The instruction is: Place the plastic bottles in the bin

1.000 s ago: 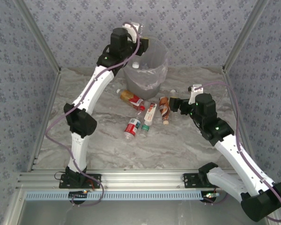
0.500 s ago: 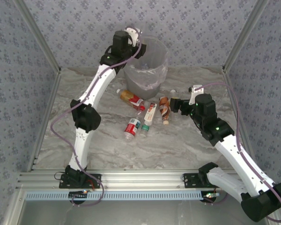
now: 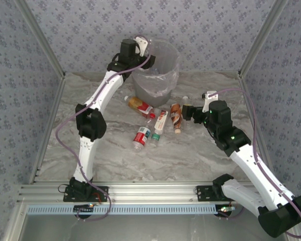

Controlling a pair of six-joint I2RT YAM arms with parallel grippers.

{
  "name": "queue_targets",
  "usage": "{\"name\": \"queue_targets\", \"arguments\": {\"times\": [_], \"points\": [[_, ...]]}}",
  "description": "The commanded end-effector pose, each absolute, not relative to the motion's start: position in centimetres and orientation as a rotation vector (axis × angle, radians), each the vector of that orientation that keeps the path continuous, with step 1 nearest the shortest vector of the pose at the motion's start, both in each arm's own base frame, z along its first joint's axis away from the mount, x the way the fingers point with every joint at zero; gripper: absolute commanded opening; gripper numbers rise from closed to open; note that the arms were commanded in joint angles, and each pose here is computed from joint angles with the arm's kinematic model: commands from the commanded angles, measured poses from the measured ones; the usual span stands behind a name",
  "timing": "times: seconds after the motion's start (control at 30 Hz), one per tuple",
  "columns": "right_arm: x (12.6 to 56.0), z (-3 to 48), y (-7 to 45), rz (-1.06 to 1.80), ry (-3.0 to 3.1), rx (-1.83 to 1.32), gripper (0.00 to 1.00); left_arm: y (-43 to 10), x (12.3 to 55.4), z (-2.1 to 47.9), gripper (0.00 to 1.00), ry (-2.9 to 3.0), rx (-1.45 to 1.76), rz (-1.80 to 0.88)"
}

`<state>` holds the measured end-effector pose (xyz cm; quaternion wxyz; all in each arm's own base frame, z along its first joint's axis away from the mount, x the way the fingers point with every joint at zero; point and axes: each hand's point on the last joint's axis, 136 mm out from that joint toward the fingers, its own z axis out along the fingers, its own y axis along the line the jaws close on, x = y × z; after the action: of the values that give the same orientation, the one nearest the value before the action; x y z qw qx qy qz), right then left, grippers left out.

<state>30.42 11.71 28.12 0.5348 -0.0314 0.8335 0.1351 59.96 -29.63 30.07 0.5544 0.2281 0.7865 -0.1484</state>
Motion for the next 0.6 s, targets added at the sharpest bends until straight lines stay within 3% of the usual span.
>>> {"name": "queue_targets", "arguments": {"times": [0.0,0.33,0.47,0.57], "points": [[30.3,27.8,11.4,0.291,1.998,-0.076,1.00,-29.8,59.1,33.2,0.75,1.796,0.542,-0.376],[30.4,27.5,11.4,0.284,2.003,-0.078,1.00,-30.0,57.9,35.2,0.87,1.789,0.493,-0.493],[30.5,27.3,11.4,0.278,2.005,-0.082,1.00,-29.8,56.7,37.2,0.98,1.776,0.465,-0.581],[30.7,26.9,11.5,0.276,2.010,-0.085,1.00,-30.3,55.1,38.9,0.99,1.752,0.494,-0.658]]}}
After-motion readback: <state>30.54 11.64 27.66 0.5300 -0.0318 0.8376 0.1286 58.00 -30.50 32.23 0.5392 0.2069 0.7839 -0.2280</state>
